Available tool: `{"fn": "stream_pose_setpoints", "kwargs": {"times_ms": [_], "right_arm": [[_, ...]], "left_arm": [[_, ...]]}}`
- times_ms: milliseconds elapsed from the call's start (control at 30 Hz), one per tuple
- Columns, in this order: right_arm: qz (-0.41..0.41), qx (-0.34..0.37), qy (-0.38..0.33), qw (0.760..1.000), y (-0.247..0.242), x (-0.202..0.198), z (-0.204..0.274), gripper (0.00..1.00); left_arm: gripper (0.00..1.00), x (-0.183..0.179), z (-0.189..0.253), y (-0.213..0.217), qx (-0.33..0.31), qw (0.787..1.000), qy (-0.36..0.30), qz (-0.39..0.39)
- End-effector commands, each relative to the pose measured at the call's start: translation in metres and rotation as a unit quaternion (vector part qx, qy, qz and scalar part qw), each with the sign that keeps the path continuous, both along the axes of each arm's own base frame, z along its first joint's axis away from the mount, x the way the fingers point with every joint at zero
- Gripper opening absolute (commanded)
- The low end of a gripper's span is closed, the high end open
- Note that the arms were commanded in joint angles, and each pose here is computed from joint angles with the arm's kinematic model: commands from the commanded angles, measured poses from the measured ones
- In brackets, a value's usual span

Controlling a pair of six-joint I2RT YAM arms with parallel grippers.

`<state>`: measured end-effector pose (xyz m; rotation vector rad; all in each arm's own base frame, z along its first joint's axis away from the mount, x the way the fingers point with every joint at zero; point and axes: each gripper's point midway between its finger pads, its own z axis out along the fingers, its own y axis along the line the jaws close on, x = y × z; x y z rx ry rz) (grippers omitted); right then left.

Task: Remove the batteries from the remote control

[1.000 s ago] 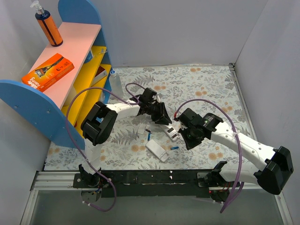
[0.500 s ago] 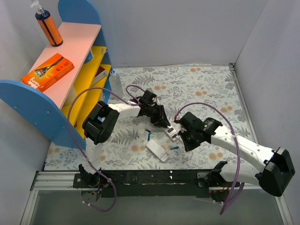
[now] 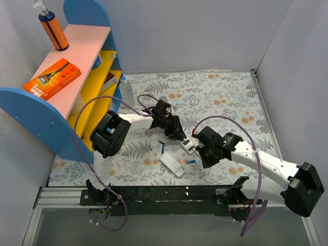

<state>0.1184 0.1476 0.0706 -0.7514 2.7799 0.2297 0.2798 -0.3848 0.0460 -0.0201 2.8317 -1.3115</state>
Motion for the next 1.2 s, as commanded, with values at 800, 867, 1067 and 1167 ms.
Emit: {"fn": "stream_pose_setpoints", "kwargs": {"times_ms": [800, 867, 1067, 1167], "right_arm": [[-0.032, 0.098, -0.028, 0.994, 0.027, 0.005, 0.012, 0.01], [-0.027, 0.113, -0.042, 0.992, 0.032, 0.009, 0.02, 0.01], [-0.033, 0.148, -0.094, 0.984, 0.036, 0.022, 0.042, 0.01], [-0.033, 0.148, -0.103, 0.983, 0.035, 0.024, 0.044, 0.01]], "left_arm": [[0.28, -0.008, -0.022, 0.02, 0.049, 0.999, 0.004, 0.011], [0.28, -0.009, -0.022, 0.02, 0.05, 0.999, 0.004, 0.012], [0.28, -0.009, -0.024, 0.02, 0.052, 0.999, 0.006, 0.012], [0.28, -0.008, -0.023, 0.019, 0.051, 0.999, 0.006, 0.011]]}}
